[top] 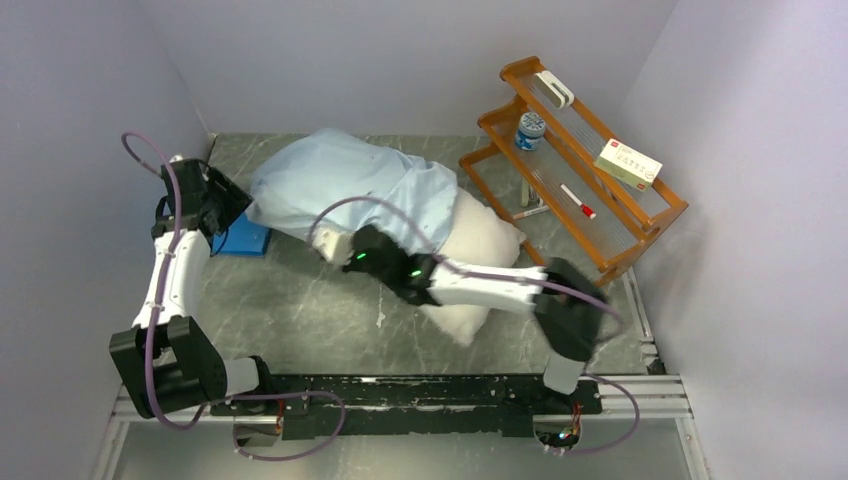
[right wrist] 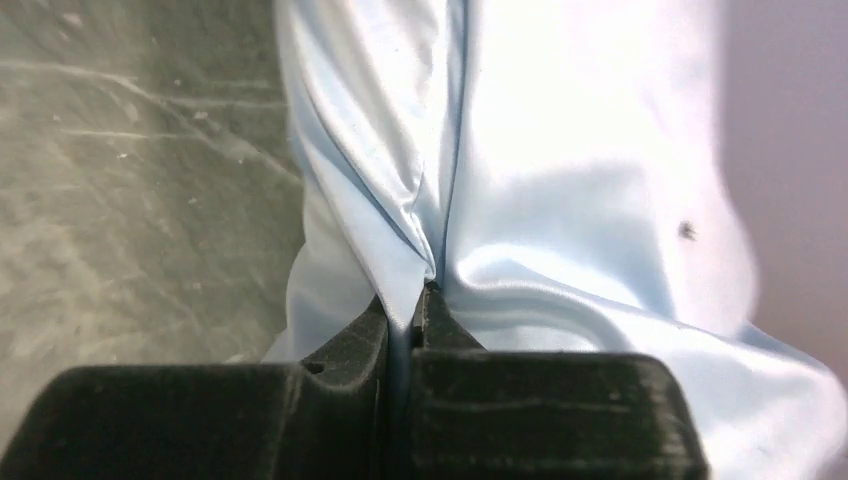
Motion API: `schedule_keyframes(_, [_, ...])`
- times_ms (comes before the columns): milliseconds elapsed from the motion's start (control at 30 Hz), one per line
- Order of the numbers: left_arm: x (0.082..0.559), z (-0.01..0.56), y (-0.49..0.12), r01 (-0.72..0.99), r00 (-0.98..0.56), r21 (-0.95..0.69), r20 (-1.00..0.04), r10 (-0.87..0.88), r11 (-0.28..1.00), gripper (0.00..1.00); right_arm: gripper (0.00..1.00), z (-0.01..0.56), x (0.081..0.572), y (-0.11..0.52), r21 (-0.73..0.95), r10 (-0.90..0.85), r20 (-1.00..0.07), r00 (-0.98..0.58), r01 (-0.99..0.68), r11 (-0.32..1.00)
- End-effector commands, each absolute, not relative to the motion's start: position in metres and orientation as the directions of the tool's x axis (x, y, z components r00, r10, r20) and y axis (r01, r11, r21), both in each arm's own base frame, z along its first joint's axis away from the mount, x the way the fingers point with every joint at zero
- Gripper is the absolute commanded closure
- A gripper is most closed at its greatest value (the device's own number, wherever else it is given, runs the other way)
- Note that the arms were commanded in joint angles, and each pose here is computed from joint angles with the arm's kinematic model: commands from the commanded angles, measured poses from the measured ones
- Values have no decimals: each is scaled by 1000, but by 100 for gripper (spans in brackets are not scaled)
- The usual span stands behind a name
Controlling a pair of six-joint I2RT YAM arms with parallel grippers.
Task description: Put the pillow into the pillowcase
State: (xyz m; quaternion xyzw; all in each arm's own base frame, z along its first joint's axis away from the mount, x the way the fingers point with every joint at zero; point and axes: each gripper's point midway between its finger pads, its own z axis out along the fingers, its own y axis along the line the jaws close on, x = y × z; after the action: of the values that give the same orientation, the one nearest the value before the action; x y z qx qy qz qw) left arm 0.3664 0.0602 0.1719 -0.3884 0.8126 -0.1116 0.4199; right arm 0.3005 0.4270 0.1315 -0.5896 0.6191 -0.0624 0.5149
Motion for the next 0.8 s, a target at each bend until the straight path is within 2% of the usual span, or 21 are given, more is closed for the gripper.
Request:
schedule_keyframes(0, [376, 228, 64, -423, -345, -464, -711, -612, 778, 32, 100, 203, 304, 372, -506, -577, -789, 209, -754, 419])
schedule_keyframes(133, [375, 231, 56, -389, -338, -503, -702, -627, 772, 22, 100, 227, 300, 325, -391, -389, -897, 212, -792, 469])
schedule_keyframes(300, [375, 205, 12, -246, -474, -668, -549, -688, 703, 26, 100, 247, 315, 279, -259, -245, -958, 149, -814, 520])
schedule_keyframes(367, [371, 201, 23, -327, -467, -640, -531, -707, 696, 23, 100, 250, 329, 254, -229, -215, -968, 126, -790, 569])
schedule_keyframes(467, [349, 191, 67, -621, -313, -519, -523, -793, 588, 16, 100, 254, 342, 247, -207, -213, -972, 97, -779, 592])
schedule_keyframes(633, [335, 173, 69, -699, -211, -545, -462, -862, 463, 14, 100, 261, 346, 253, -180, -181, -979, 90, -794, 581])
schedule_keyframes(767, [341, 160, 68, -715, -199, -554, -422, -884, 426, 9, 100, 266, 344, 253, -188, -175, -979, 105, -794, 578])
